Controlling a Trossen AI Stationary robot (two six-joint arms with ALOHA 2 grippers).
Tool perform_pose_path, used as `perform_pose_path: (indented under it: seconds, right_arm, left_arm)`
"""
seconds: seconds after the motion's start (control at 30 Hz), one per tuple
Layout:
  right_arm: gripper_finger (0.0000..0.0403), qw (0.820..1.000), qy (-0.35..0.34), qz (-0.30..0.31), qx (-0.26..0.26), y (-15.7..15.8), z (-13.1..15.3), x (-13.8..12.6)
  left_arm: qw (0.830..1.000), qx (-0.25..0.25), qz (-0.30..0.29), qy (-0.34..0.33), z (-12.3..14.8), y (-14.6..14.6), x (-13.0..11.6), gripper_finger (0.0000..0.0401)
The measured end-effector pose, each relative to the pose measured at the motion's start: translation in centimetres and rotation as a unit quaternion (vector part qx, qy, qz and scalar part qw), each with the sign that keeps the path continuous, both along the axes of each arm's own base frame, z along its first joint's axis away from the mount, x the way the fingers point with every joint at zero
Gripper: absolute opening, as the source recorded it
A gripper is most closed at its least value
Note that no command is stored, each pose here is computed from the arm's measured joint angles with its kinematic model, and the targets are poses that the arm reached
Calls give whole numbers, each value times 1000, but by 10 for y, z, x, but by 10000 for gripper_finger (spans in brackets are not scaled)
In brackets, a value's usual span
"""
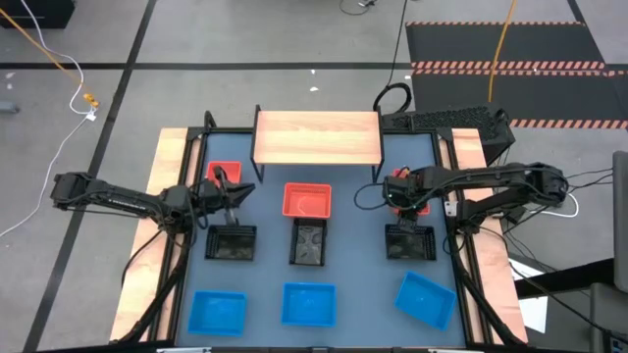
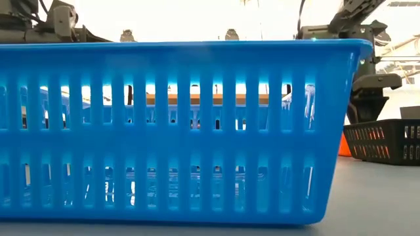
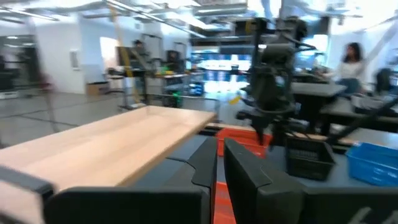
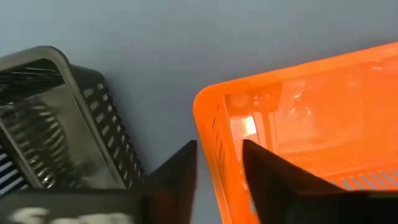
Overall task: Stack baskets on shelf by color
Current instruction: Put the right orange bin on the shelf
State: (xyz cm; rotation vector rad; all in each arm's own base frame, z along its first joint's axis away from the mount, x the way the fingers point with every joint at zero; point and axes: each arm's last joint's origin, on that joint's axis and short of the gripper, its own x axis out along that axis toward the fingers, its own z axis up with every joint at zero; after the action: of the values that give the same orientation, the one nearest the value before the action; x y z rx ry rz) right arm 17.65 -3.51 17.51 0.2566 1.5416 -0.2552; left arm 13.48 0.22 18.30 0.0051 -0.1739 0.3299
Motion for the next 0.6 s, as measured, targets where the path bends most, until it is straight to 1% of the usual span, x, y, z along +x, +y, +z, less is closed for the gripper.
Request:
perform_pose_path:
  seconds: [0.1, 0.13, 0.2, 0.27, 0.37, 0.47, 0.6]
  right_arm:
    - [26, 1000, 19, -2, 3, 0, 1, -2]
    - [14, 1000, 28, -7, 3, 0, 4, -2]
    - [12, 999, 47, -21, 2, 0, 13, -4]
    - [11, 997, 67, -36, -19, -1, 25, -6]
    - [5, 992, 83, -50, -86, -5, 50, -5]
    - [6, 982, 72, -56, -168, -10, 78, -1]
    - [4, 961, 53, -58, -266, -19, 118, 4]
  left_arm:
    - [1000, 15, 20, 6, 0, 1, 0, 31]
    - [999, 23, 22, 9, 0, 1, 0, 31]
    - [999, 36, 25, 12, 0, 1, 0, 31]
    - [999, 43, 27, 15, 0, 1, 0, 31]
    - [999, 37, 25, 14, 0, 1, 0, 31]
    - [999, 21, 22, 10, 0, 1, 0, 31]
    - [1000, 20, 22, 11, -1, 1, 0, 31]
